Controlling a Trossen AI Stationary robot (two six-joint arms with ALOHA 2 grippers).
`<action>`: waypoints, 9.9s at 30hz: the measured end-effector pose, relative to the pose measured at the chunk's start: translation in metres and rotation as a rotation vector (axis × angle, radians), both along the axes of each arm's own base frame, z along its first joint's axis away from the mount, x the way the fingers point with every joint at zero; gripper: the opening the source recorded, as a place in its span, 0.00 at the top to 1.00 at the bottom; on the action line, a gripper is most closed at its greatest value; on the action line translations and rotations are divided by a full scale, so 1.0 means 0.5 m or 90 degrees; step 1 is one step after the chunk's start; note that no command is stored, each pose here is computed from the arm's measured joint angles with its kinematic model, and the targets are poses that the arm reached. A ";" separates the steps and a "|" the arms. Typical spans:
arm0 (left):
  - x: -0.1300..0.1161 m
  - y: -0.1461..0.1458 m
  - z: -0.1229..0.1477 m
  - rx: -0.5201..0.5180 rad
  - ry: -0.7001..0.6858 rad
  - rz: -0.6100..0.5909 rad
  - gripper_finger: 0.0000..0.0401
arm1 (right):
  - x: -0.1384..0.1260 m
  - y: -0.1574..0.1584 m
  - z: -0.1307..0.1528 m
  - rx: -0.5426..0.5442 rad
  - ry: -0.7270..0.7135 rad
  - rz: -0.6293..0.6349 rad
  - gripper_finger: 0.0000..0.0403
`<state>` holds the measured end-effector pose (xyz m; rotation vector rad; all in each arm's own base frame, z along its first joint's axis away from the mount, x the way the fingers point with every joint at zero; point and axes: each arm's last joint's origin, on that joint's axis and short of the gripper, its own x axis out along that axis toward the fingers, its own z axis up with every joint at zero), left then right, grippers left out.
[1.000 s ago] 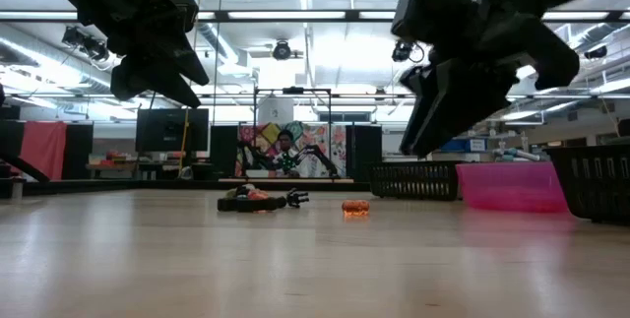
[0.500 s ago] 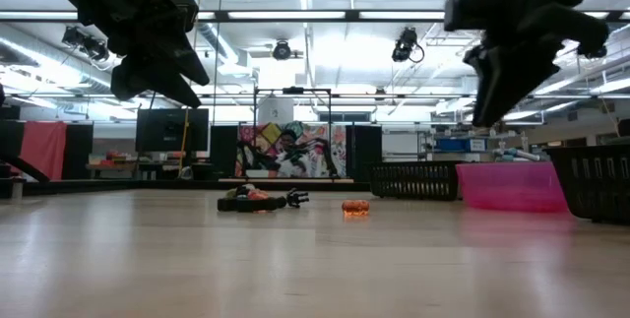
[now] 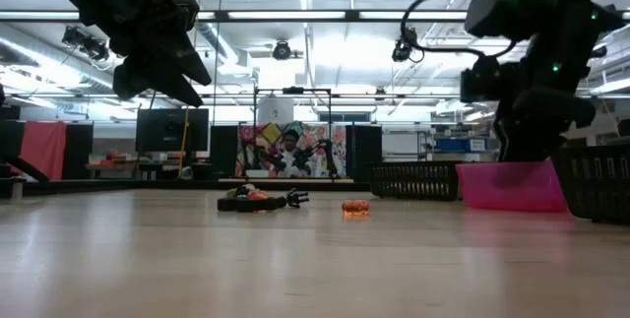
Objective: Sort Halloween decoration
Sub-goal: Put the orange pumpkin toy into the red bowl, then put the orange pumpkin into the red bowl, then put the black skeleton toy into the bottom black basket
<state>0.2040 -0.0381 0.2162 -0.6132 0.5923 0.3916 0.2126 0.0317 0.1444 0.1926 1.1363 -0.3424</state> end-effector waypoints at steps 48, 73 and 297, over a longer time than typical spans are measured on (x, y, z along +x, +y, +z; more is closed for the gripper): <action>0.001 0.000 0.001 -0.001 -0.004 0.000 0.59 | 0.292 0.105 -0.006 -0.008 -0.130 0.248 0.57; 0.001 0.000 0.001 0.000 -0.003 -0.001 0.60 | 0.271 0.100 -0.064 -0.013 -0.186 0.261 0.58; -0.009 -0.016 -0.005 0.016 0.016 0.002 0.59 | 0.048 0.065 0.031 0.391 0.333 0.171 0.65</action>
